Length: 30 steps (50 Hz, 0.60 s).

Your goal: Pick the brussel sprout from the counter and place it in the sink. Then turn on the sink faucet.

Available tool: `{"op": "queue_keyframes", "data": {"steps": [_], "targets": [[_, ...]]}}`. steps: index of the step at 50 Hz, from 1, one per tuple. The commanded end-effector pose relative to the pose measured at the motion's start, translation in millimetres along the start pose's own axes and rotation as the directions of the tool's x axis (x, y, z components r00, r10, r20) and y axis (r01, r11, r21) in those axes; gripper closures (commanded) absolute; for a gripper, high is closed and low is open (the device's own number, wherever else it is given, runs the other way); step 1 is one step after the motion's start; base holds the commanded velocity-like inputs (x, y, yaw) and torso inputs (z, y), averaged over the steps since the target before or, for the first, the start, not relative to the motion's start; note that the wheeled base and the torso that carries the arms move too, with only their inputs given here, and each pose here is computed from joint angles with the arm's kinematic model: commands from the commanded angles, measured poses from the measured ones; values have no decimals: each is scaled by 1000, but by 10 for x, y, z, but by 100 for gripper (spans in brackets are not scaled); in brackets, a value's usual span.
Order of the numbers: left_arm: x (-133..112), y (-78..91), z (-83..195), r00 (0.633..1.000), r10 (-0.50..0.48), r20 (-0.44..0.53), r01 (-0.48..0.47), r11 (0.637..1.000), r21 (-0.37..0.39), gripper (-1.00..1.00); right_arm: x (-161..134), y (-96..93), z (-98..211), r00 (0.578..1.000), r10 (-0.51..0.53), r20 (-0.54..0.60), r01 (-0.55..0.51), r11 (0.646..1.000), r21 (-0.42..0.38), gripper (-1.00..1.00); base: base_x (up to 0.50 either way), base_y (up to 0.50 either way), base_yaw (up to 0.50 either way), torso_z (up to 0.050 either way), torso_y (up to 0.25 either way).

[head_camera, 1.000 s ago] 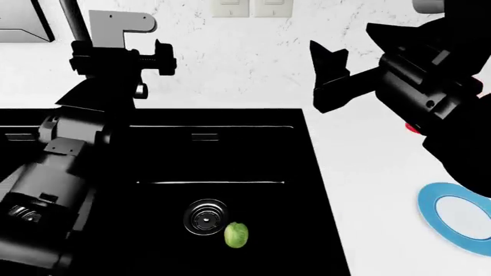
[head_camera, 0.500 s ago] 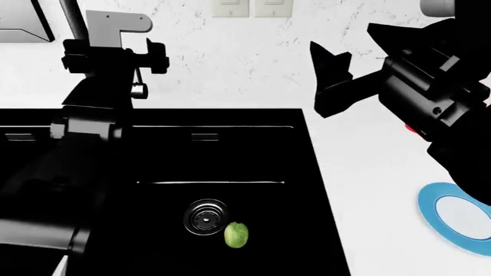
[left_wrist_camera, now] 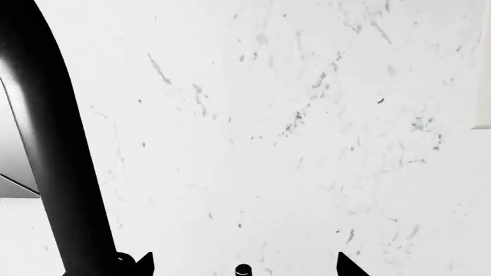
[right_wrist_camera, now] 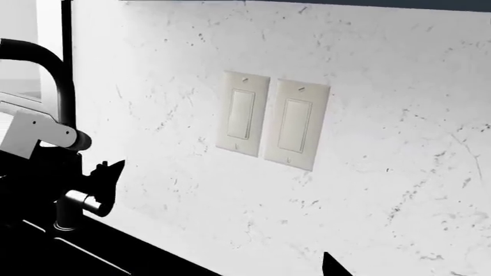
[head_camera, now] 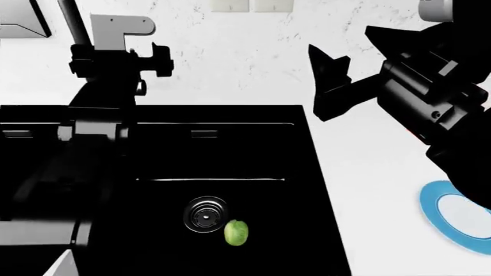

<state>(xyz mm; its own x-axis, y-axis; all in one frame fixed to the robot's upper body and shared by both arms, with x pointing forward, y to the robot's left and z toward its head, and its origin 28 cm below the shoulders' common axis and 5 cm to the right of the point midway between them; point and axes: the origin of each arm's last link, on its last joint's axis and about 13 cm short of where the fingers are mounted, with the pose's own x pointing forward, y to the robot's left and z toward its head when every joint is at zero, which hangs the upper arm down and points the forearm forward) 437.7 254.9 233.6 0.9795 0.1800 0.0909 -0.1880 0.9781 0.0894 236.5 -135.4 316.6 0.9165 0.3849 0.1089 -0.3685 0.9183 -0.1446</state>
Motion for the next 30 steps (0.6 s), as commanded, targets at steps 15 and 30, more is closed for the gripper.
{"op": "queue_keyframes", "data": {"steps": [15, 30], "targets": [[-11, -16, -53, 1000, 15, -16, -15, 1000, -21, -100, 8, 2, -28, 1000, 9, -1, -9, 1000, 6, -100, 0, 0, 0, 0, -117], [21, 12, 105, 999, 20, 29, -19, 1000, -10, -100, 8, -4, -34, 1000, 9, -2, -9, 1000, 7, -100, 0, 0, 0, 0, 0]]}}
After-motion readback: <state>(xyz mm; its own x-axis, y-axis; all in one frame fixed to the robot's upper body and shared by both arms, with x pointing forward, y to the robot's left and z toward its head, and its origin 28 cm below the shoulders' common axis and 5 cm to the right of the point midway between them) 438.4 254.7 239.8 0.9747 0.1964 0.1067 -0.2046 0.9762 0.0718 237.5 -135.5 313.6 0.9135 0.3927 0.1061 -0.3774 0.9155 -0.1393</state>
